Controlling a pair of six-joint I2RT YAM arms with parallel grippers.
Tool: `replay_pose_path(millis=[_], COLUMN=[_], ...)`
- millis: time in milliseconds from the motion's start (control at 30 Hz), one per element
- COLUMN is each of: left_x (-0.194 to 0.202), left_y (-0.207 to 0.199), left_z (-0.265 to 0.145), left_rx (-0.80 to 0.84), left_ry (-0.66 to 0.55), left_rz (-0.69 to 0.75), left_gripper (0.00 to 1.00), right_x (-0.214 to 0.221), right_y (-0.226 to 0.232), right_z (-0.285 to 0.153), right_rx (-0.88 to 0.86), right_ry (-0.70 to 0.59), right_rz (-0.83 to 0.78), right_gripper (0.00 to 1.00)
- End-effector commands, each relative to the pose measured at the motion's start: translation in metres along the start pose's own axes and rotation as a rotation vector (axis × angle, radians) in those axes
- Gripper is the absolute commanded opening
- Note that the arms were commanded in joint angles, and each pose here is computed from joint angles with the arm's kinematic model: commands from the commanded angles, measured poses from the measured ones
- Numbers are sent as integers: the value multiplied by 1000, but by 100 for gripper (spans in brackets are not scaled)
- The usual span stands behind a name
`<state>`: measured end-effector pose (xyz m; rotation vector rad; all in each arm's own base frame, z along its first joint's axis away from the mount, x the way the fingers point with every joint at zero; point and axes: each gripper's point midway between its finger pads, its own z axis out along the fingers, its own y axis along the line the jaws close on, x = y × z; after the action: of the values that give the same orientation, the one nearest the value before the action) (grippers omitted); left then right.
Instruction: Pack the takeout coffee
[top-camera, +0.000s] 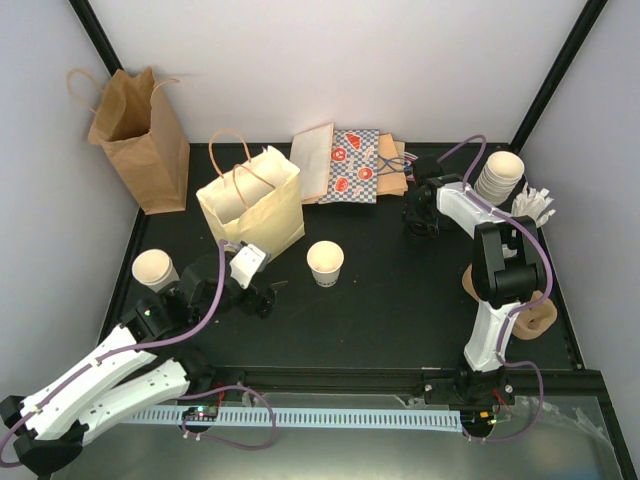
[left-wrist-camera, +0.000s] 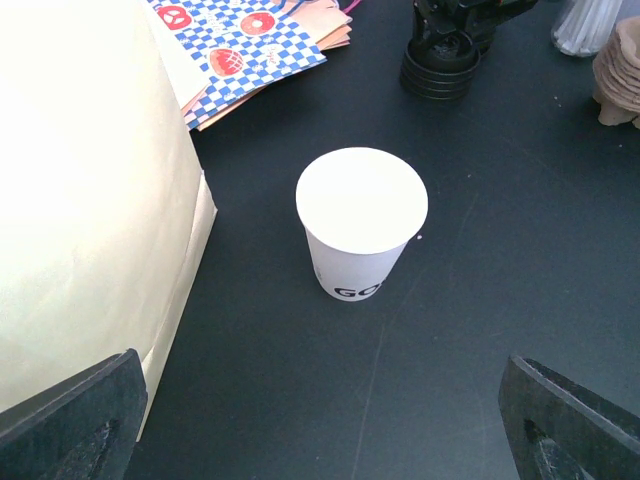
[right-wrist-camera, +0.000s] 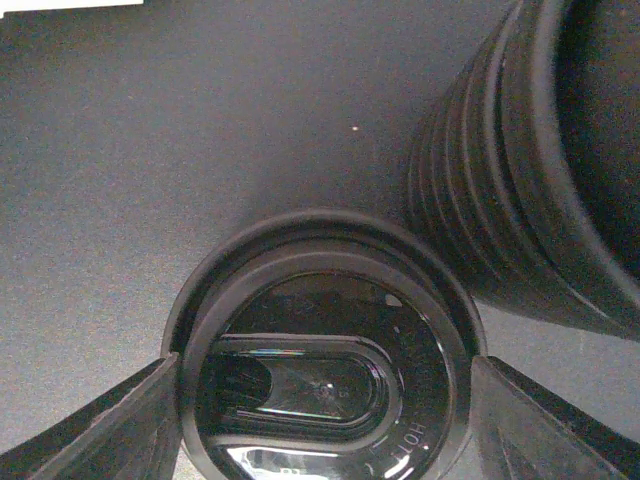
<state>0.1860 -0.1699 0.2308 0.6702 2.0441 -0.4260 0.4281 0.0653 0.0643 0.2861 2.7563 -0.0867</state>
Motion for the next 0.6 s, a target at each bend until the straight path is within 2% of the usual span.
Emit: replay_pose_path(millis=[0,567], left_x=[-9,-8], left_y=[0,-1], left_z=[0,1], left_rx=[4,9], left_ry=[-31,-25], left_rz=[4,4], left_gripper=[99,99], right_x=[-7,-13], right_y=[2,1], right_z=[1,-33], right_rx=[-10,-48], right_ry=[-8,-46], right_rz=[13,6], right_gripper=[77,75])
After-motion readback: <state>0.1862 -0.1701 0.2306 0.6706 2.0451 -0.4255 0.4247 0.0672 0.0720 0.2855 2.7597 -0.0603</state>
